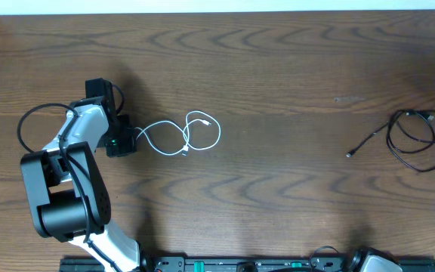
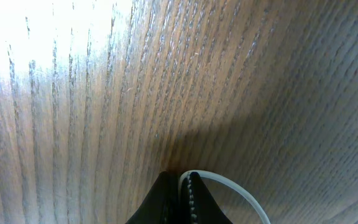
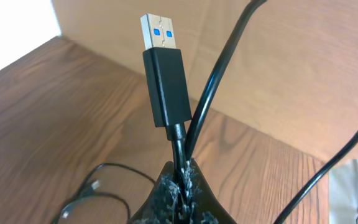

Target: Untangle cables

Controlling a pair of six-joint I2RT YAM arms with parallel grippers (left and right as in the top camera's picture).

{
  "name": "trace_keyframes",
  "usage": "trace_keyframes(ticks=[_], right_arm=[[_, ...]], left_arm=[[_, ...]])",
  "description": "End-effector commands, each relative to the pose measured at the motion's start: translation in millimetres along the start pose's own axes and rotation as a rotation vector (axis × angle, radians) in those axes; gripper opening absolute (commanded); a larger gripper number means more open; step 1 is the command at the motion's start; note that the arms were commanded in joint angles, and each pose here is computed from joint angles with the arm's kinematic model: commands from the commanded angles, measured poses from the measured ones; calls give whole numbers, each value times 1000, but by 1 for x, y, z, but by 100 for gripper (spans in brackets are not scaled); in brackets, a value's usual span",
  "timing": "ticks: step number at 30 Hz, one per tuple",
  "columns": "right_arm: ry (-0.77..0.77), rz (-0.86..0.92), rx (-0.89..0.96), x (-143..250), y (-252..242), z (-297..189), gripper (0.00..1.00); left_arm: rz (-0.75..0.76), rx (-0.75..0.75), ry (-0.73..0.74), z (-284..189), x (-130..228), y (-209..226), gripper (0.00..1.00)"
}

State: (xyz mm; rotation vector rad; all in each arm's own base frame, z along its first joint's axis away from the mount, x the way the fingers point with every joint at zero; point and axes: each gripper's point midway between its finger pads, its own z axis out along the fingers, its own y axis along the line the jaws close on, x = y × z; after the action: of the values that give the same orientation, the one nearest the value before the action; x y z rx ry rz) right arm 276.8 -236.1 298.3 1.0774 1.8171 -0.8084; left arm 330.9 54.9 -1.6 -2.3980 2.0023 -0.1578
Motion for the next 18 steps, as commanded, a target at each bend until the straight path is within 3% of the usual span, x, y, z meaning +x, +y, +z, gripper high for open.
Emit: trace_keyframes(ticks=[1,9,18], right_arm=[[32,63,-114,-2,17,1,1],[216,-70,-305,47,69,23,1],[520,-203,-486,139,122,50,1]], left_arm=[[-2,-30,-20,4,-5,8,8],[-2,-30,-20,4,-5,8,7],[-2,-30,-20,4,-6,8,8]])
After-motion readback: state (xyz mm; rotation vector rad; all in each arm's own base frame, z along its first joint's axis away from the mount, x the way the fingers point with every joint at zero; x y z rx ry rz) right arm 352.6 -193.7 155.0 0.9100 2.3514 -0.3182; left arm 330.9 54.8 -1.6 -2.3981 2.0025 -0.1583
